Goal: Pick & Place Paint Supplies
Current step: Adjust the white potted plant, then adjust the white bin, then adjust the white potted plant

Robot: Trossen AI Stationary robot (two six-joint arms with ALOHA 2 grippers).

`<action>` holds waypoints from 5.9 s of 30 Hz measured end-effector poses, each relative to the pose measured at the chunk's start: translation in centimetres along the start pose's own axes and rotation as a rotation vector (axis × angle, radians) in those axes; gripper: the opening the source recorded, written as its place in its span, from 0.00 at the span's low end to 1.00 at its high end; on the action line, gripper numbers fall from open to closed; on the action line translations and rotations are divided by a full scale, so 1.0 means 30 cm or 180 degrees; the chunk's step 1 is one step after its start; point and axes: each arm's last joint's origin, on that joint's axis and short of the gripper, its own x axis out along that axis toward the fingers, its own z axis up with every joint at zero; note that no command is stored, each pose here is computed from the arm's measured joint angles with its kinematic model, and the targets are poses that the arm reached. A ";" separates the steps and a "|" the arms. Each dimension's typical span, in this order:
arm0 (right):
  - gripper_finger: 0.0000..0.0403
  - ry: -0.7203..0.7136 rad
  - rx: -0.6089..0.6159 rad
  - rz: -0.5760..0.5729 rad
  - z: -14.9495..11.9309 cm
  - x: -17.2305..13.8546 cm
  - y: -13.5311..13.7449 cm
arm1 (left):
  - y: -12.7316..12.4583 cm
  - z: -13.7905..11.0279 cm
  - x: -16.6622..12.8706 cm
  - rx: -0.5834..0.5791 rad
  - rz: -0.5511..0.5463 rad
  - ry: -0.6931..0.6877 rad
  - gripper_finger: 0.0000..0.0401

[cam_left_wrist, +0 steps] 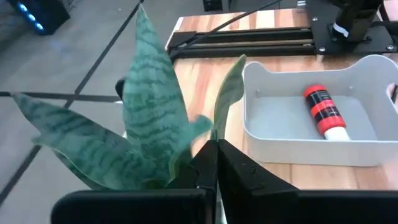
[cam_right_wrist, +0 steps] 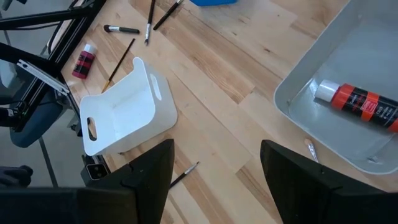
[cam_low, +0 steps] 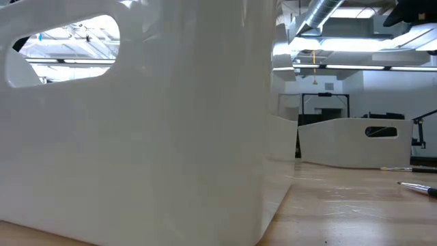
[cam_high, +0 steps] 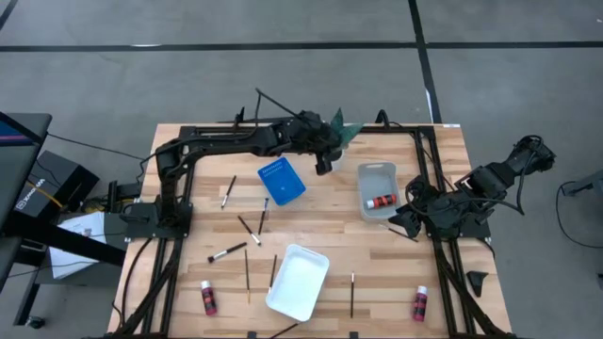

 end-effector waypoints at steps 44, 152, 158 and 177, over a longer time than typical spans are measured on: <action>0.58 -0.0021 0.0132 0.0087 0.002 0.000 0.010 | -0.504 0.043 -0.522 0.0272 -0.2290 0.1378 0.14; 0.58 -0.0170 0.0264 -0.0188 0.028 0.011 -0.018 | 0.176 0.008 -0.218 -0.2339 0.0651 0.0358 0.02; 0.58 -0.0170 0.0264 -0.0188 0.028 0.011 -0.018 | 0.181 0.006 -0.221 -0.2341 0.0661 0.0369 0.00; 0.58 -0.0172 0.0269 -0.0186 0.028 0.010 -0.018 | 0.190 0.006 -0.269 -0.2335 0.0708 0.0495 0.00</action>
